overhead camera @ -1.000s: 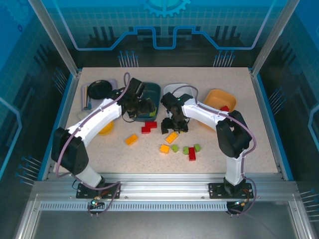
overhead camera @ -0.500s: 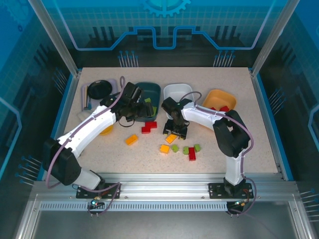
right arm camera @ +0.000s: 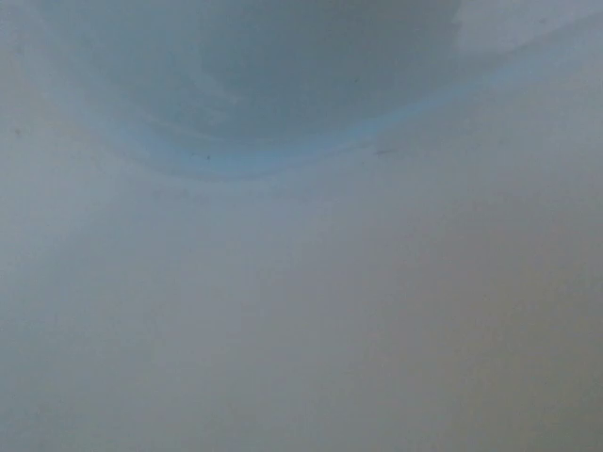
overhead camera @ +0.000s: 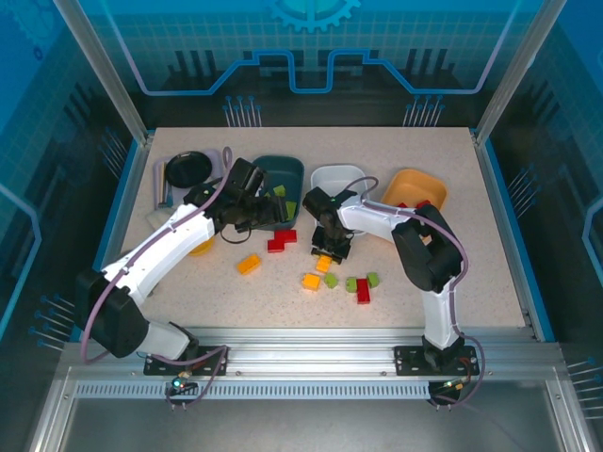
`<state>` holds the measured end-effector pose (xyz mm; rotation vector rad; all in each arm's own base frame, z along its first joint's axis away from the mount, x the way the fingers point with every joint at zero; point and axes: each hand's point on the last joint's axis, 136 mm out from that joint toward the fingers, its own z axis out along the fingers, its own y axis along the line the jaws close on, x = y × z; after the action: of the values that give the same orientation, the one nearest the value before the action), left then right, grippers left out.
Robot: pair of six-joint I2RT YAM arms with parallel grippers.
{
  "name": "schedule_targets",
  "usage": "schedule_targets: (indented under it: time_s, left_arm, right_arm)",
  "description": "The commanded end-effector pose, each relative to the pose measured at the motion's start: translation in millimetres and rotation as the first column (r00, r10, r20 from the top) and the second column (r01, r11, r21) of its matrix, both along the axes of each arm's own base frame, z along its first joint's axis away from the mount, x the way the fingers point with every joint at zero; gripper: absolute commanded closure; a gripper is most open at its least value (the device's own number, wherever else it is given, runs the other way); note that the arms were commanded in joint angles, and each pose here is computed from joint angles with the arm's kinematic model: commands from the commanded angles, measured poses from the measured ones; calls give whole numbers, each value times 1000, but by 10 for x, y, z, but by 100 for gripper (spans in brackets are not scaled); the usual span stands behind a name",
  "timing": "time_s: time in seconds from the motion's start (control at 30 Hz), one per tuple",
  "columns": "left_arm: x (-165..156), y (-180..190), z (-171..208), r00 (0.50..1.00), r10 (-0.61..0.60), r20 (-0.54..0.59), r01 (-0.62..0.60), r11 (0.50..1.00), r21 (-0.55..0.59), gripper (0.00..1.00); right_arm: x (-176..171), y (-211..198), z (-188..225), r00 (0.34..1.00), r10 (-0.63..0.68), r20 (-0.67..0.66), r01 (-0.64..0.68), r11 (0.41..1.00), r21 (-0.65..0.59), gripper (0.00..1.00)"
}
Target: Sort the legos into containers by color
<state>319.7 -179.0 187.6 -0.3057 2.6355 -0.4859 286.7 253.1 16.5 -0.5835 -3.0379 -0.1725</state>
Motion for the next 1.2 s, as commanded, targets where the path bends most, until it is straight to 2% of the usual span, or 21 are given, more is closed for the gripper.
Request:
schedule_targets:
  time_s: [0.0, 0.07, 0.2, 0.47, 0.53, 0.7, 0.8, 0.97, 1.17]
  left_arm:
    - [-48, 9, 22, 1000, -21, 15, 21, 1000, 8, 27]
    - [-33, -6, 4, 1000, -17, 12, 16, 1000, 2, 27]
    - [3, -36, -17, 1000, -11, 10, 12, 1000, -3, 27]
    - [73, -109, -24, 1000, -15, 6, 15, 1000, -7, 28]
    - [90, -129, -26, 1000, -15, 4, 15, 1000, -13, 28]
    - [106, -143, -38, 1000, -12, 2, 12, 1000, -14, 28]
    - [112, -138, -23, 1000, -6, 5, 6, 1000, -12, 28]
    - [104, -129, -61, 1000, 8, -6, -8, 1000, -11, 28]
    - [32, -228, -246, 998, -35, -57, 33, 999, -34, 28]
  right_arm:
    - [68, -50, 183, 997, 26, 69, -23, 999, -47, 72]
    - [156, -64, 352, 990, 65, 123, -58, 997, -57, 79]
    - [309, -71, 594, 978, 128, 167, -121, 991, -51, 86]
    - [695, -231, 1221, 922, 231, 311, -223, 973, -62, 86]
    - [852, -299, 1191, 923, 231, 308, -222, 973, -65, 86]
    - [1215, -242, 960, 941, 231, 246, -246, 969, 33, 87]
    - [1327, -227, 943, 934, 251, 254, -263, 965, 16, 87]
    - [1638, -329, 880, 940, 197, 280, -209, 978, 12, 85]
    - [2014, -334, 535, 956, 136, 260, -157, 986, 63, 84]
